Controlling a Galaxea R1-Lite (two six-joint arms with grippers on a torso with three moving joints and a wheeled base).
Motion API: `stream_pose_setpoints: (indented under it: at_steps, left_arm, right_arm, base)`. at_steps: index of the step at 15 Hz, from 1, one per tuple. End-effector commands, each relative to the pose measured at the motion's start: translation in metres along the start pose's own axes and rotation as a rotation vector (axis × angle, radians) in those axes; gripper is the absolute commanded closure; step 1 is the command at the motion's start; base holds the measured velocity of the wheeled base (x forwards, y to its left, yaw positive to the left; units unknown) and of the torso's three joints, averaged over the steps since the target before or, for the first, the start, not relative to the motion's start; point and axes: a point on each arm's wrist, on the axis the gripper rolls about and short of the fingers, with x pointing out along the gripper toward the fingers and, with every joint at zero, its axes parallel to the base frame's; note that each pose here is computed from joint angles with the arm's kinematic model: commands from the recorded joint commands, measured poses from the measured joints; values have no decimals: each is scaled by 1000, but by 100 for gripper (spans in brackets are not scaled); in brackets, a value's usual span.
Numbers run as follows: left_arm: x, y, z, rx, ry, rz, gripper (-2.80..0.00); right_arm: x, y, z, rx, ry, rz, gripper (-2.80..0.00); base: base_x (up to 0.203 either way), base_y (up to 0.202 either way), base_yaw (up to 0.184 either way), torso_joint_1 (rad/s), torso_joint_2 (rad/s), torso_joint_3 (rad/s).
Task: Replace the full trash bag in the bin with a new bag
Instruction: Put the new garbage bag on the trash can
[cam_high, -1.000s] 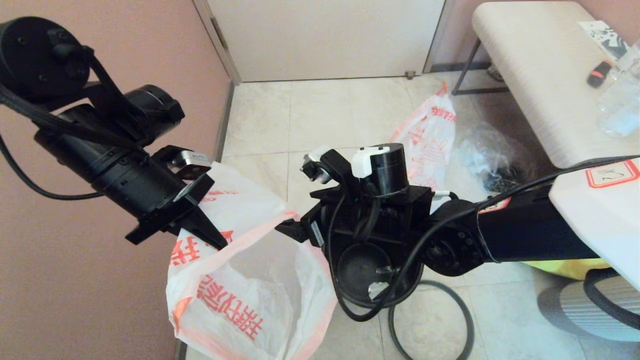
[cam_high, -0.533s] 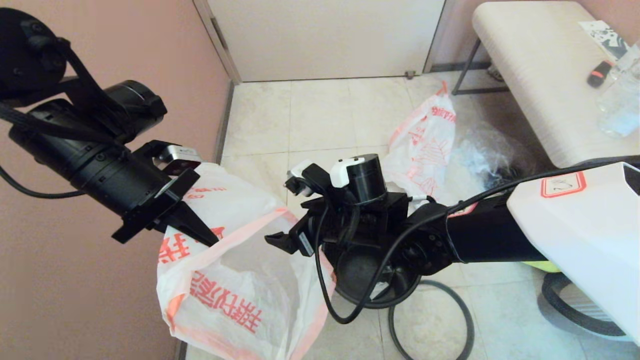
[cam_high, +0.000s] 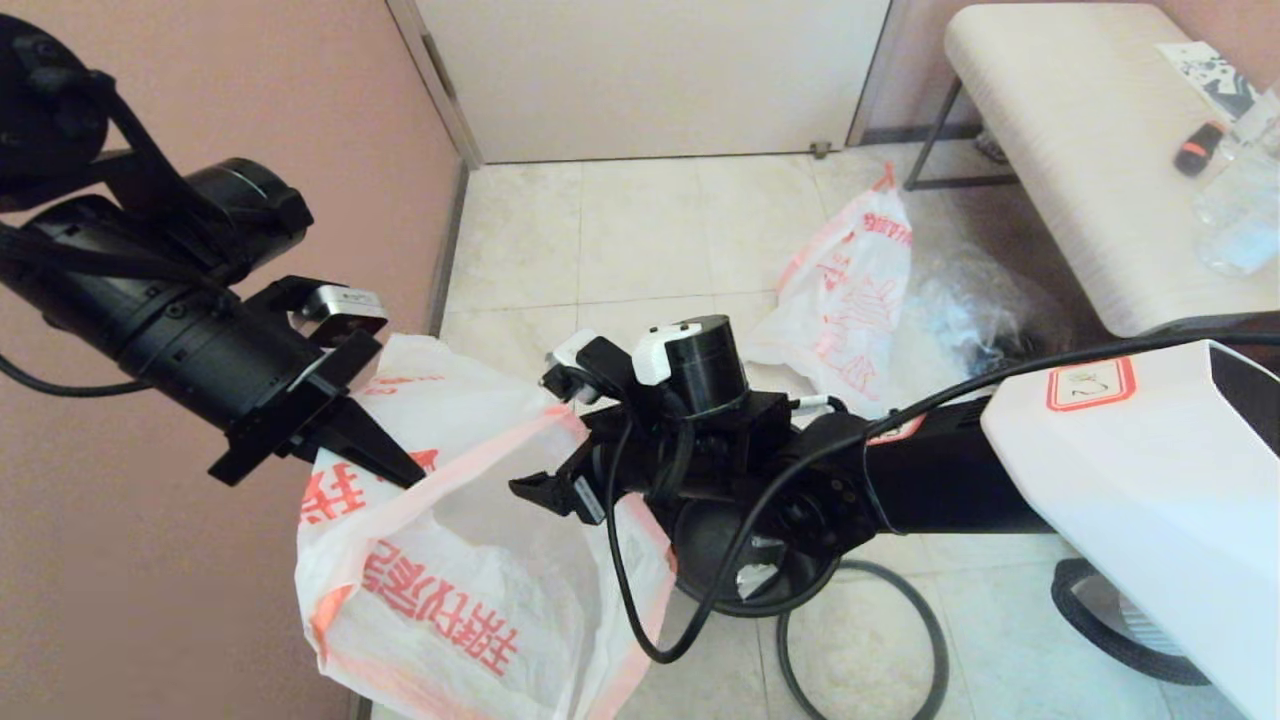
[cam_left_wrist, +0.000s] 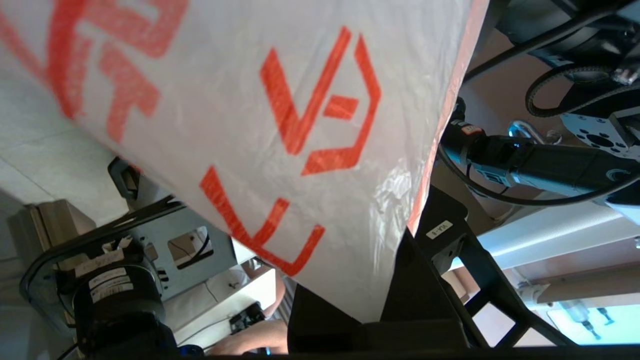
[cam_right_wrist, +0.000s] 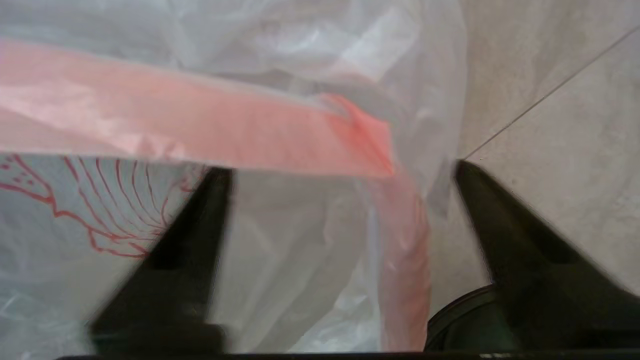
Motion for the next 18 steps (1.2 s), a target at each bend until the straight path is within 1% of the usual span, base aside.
stream_pose_setpoints:
  at_steps: [1, 3, 8, 9, 10, 11, 12, 13, 15, 16, 18]
  left_arm:
    - [2, 2, 2, -14, 13, 0, 0]
    - [2, 3, 2, -18, 13, 0, 0]
    - [1, 1, 1, -15, 17, -32, 0]
    - [2, 2, 2, -2, 21, -50, 0]
    - [4, 2, 4, 25, 30, -64, 0]
    - [5, 3, 5, 38, 38, -74, 0]
    - [5, 3, 5, 39, 40, -74, 0]
    - [4, 3, 4, 42, 35, -74, -280]
    - [-1, 1, 0, 54, 18, -75, -280]
    - [-4, 1, -3, 52, 8, -76, -280]
    - [-9, 5, -4, 36, -11, -77, -280]
  right_arm:
    - [0, 2, 0, 3, 13, 8, 0]
    - [-3, 1, 2, 5, 20, 8, 0]
    - [-9, 3, 8, 19, 9, 13, 0]
    - [-9, 5, 9, 60, 7, 16, 0]
    - [-9, 8, 10, 97, 5, 24, 0]
    - [-10, 11, 10, 113, 8, 30, 0]
    - [-14, 12, 11, 115, 11, 31, 0]
    - [-20, 13, 13, 115, 11, 31, 0]
    - [-38, 15, 23, 117, 14, 31, 0]
    - [-50, 16, 28, 118, 17, 31, 0]
    - [-87, 20, 46, 120, 12, 30, 0]
  base:
    - [0, 0, 0, 0, 0, 0]
    - [0, 0, 0, 0, 0, 0]
    - [0, 0, 0, 0, 0, 0]
    - [0, 0, 0, 0, 0, 0]
    - [0, 0, 0, 0, 0, 0]
    - [0, 0, 0, 0, 0, 0]
    - [0, 0, 0, 0, 0, 0]
    - [0, 0, 0, 0, 0, 0]
    - [0, 0, 0, 0, 0, 0]
    - [0, 0, 0, 0, 0, 0]
    - [0, 0, 0, 0, 0, 0]
